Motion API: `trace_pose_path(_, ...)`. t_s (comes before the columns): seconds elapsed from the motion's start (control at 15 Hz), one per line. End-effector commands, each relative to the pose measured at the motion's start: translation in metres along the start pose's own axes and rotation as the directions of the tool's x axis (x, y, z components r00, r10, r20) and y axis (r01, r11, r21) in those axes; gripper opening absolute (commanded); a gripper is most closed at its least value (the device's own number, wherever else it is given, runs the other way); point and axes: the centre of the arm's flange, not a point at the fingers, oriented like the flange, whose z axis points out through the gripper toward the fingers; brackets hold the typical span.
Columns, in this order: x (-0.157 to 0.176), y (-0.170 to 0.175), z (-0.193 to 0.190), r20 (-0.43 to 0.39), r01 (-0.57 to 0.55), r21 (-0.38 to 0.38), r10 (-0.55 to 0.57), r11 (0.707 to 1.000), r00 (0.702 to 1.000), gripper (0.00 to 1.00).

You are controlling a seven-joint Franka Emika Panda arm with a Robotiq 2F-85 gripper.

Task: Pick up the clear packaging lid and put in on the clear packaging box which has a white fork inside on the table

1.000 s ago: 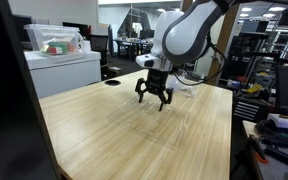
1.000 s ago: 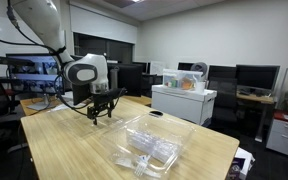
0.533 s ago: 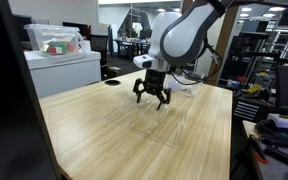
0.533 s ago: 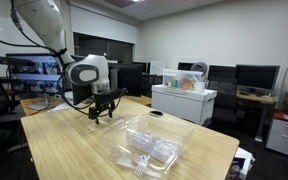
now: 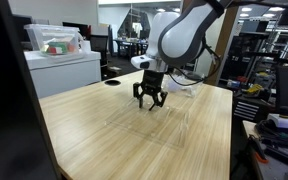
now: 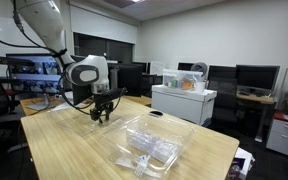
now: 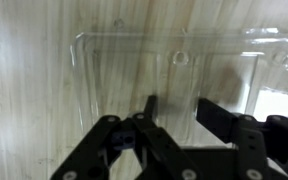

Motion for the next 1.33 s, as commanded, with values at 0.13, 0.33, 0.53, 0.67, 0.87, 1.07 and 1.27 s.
trace_pose_path(0.13,0.005,-0.004,0.008,-0.001,0.01,0.008,-0.01,1.0,1.0,0.16)
trace_pose_path(0.33,0.007,-0.005,-0.003,0.0,0.015,0.019,-0.015,1.0,1.0,0.16)
trace_pose_path(0.53,0.008,-0.007,-0.02,0.007,0.002,0.036,-0.003,0.999,1.0,0.16)
trace_pose_path(0.67,0.011,-0.009,-0.03,0.007,-0.013,0.062,0.013,0.998,1.0,0.16)
trace_pose_path(0.87,0.012,-0.012,-0.051,0.012,-0.027,0.097,0.026,0.995,1.0,0.16)
trace_pose_path(1.07,0.007,-0.01,-0.077,0.013,-0.043,0.108,0.041,0.993,0.999,0.16)
trace_pose_path(1.27,-0.011,-0.002,-0.112,0.023,-0.068,0.055,0.066,0.996,0.998,0.16)
